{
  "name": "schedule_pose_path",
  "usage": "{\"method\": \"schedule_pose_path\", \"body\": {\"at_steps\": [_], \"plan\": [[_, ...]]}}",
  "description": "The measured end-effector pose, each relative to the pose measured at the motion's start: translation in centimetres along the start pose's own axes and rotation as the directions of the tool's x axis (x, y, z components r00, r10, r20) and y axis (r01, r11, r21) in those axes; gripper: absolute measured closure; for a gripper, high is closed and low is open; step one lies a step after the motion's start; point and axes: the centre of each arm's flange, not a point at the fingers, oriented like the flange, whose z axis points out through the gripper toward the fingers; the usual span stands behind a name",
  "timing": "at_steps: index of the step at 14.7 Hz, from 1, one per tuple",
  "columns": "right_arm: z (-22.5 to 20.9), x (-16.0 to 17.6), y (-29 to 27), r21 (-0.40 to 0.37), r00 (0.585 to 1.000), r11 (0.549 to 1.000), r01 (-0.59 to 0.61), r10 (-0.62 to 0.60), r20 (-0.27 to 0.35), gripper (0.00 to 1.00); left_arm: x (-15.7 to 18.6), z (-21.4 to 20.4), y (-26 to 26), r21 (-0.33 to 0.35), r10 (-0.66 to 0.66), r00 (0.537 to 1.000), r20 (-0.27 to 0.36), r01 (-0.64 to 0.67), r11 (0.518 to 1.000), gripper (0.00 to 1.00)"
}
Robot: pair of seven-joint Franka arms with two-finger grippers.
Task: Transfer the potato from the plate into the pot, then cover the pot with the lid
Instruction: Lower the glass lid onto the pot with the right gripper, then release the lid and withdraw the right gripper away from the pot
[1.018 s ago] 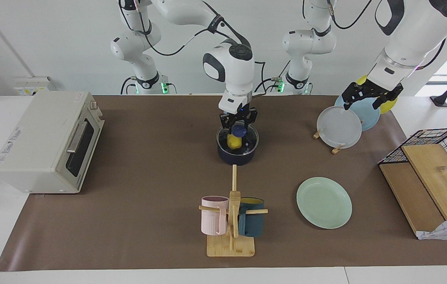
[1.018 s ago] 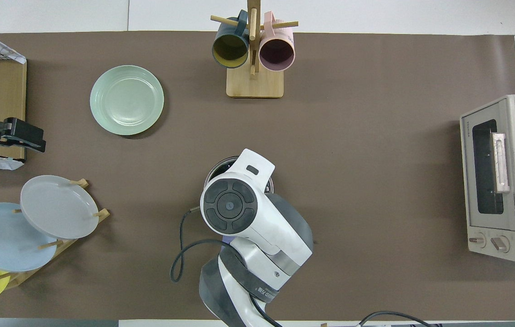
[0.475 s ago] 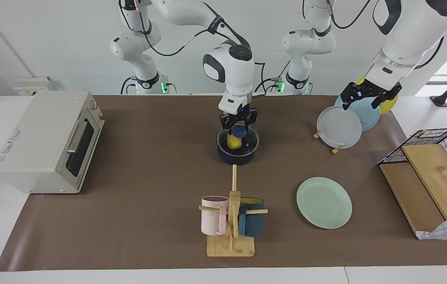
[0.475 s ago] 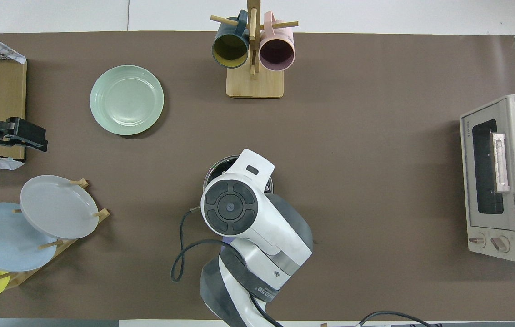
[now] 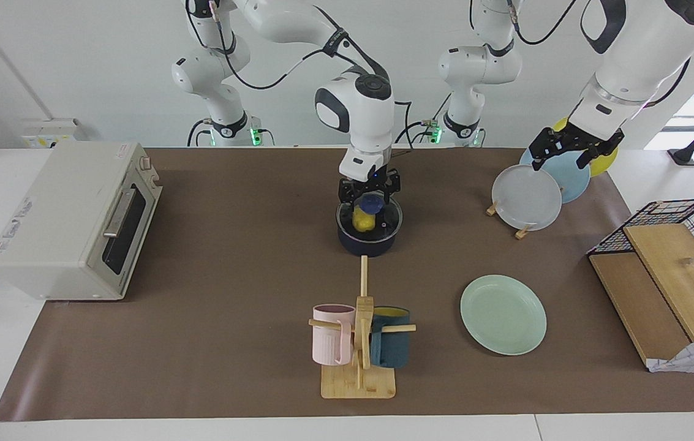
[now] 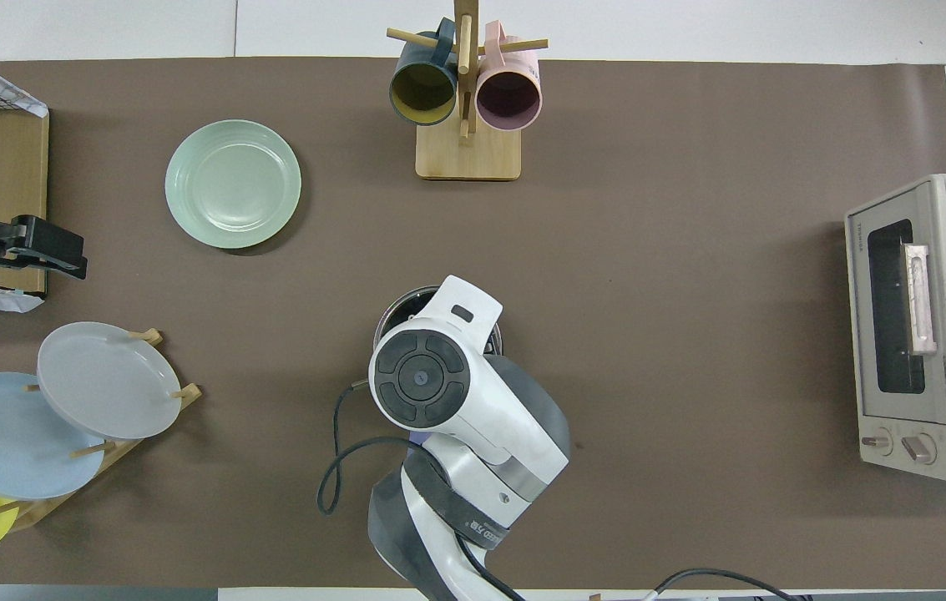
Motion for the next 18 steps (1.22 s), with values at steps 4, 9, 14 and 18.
{"method": "schedule_pose_path", "body": {"at_steps": [4,9,14,18], "plan": [[-5.7,2.7,2.0,-0.015,0.999,0.999,-0.049,0.049,0.014,0.0,0.2,-0.1,0.0,-0.002,-0.001,1.0,-0.016,0.001,1.0,0.0],[-13.9,5.5,10.1,-0.035,0.988,0.988,-0.152,0.153,0.032,0.0,0.4,-0.3,0.0,-0.003,-0.001,0.999,-0.034,0.001,1.0,0.0],[-22.7,4.2,27.0,-0.051,0.962,0.963,-0.263,0.266,0.057,0.0,0.4,-0.3,-0.1,-0.003,-0.003,0.999,-0.034,0.003,1.0,0.0],[-23.3,2.4,36.2,-0.058,0.968,0.975,-0.214,0.219,0.122,0.0,0.4,-0.3,-0.1,-0.003,-0.003,0.999,-0.034,0.003,1.0,0.0]]}}
